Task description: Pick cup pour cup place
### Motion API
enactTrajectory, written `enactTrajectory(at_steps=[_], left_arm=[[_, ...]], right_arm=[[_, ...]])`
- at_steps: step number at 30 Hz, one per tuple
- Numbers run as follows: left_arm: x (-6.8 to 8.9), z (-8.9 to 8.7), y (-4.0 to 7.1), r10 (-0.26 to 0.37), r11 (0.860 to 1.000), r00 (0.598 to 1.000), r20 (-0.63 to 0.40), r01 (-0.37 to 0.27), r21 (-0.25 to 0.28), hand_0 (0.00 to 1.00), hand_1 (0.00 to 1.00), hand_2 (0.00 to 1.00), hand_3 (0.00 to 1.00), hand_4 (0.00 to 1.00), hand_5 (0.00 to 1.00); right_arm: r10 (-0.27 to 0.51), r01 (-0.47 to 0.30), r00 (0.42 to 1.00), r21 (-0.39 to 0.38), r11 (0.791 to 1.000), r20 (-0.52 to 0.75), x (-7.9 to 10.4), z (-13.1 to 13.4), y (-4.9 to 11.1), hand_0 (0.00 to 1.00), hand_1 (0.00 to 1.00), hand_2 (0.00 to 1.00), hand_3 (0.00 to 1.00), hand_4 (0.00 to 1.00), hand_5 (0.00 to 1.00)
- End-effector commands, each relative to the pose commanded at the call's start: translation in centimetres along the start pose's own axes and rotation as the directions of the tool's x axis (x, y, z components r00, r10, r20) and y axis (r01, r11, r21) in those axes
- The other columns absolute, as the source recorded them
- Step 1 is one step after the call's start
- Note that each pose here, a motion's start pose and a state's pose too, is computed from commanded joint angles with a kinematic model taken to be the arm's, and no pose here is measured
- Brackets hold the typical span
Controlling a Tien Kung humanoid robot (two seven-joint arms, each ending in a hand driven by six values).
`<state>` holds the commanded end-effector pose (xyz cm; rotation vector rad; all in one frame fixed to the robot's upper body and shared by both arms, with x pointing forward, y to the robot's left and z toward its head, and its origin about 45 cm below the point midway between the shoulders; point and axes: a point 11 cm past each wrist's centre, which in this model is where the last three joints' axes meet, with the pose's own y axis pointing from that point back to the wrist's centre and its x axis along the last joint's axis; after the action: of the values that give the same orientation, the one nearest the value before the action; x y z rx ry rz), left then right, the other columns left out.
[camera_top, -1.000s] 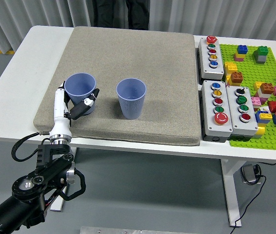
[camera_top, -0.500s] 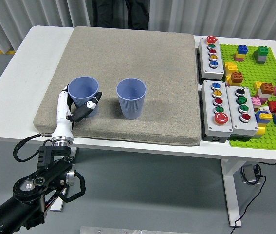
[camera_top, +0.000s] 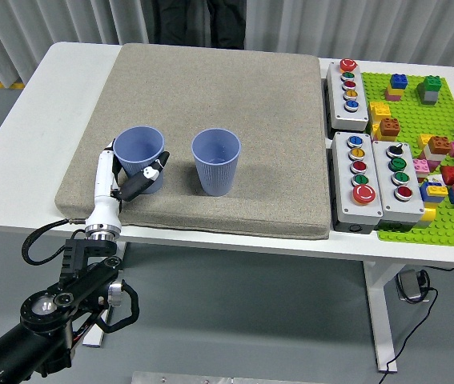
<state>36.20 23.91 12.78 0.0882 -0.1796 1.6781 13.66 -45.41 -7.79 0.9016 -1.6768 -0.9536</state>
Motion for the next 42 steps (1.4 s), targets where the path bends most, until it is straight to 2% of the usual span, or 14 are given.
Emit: enactTrajectory(at_steps=[4, 5, 22, 23, 34, 35, 40, 41, 42], left_arm=[[0.01, 0.05, 0.01, -0.005, 1.000, 1.000, 0.004, 0.005, -0.002, 0.675, 0.699, 0.791, 0.758, 0.905, 0.382], [0.01, 0.06, 0.02, -0.006, 1.000, 1.000, 0.004, 0.006, -0.003, 0.690, 0.709, 0.811, 0.788, 0.907, 0.394], [-0.12, 0.45, -0.16, -0.025, 1.000, 0.999, 0.032, 0.026, -0.016, 0.722, 0.739, 0.830, 0.795, 0.923, 0.399], [-0.13, 0.45, -0.15, -0.026, 1.000, 0.999, 0.033, 0.027, -0.016, 0.762, 0.786, 0.844, 0.795, 0.936, 0.407], [-0.19, 0.18, -0.03, -0.048, 0.999, 0.998, 0.049, 0.048, -0.004, 0.778, 0.805, 0.861, 0.799, 0.941, 0.407], [-0.25, 0.24, -0.06, -0.054, 0.999, 0.997, 0.053, 0.054, -0.005, 0.825, 0.858, 0.919, 0.871, 0.946, 0.397], [-0.39, 0.33, -0.08, -0.076, 0.997, 0.995, 0.069, 0.076, -0.005, 0.825, 0.858, 0.919, 0.871, 0.946, 0.397], [-0.39, 0.36, -0.09, -0.079, 0.997, 0.994, 0.070, 0.079, -0.005, 0.854, 0.876, 0.970, 0.959, 0.949, 0.386], [-0.39, 0.38, -0.09, -0.081, 0.997, 0.994, 0.071, 0.081, -0.006, 0.854, 0.876, 0.970, 0.959, 0.949, 0.386]], right_arm=[[0.000, 0.000, 1.000, -0.002, 1.000, -0.001, 0.02, 0.11, -0.02, 0.703, 0.643, 0.600, 0.597, 0.002, 0.315], [0.000, 0.000, 1.000, -0.002, 1.000, -0.001, 0.03, 0.12, -0.02, 0.702, 0.643, 0.600, 0.597, 0.002, 0.316], [-0.001, 0.001, 1.000, 0.004, 1.000, 0.000, -0.01, -0.20, 0.02, 0.702, 0.643, 0.599, 0.596, 0.002, 0.314], [-0.001, 0.001, 1.000, 0.004, 1.000, 0.000, 0.00, -0.20, 0.02, 0.702, 0.643, 0.598, 0.596, 0.002, 0.312], [-0.001, 0.001, 1.000, 0.007, 1.000, 0.001, 0.00, -0.32, 0.04, 0.702, 0.642, 0.598, 0.596, 0.002, 0.310], [-0.001, 0.001, 1.000, 0.007, 1.000, 0.001, 0.00, -0.35, 0.04, 0.702, 0.642, 0.598, 0.596, 0.002, 0.309], [-0.001, 0.001, 1.000, 0.008, 1.000, 0.003, 0.01, -0.38, 0.04, 0.702, 0.642, 0.598, 0.596, 0.002, 0.309], [-0.001, 0.001, 1.000, 0.008, 1.000, 0.003, 0.01, -0.38, 0.04, 0.702, 0.642, 0.598, 0.596, 0.002, 0.308], [-0.001, 0.001, 1.000, 0.008, 1.000, 0.003, 0.01, -0.38, 0.04, 0.702, 0.642, 0.598, 0.596, 0.002, 0.308]])
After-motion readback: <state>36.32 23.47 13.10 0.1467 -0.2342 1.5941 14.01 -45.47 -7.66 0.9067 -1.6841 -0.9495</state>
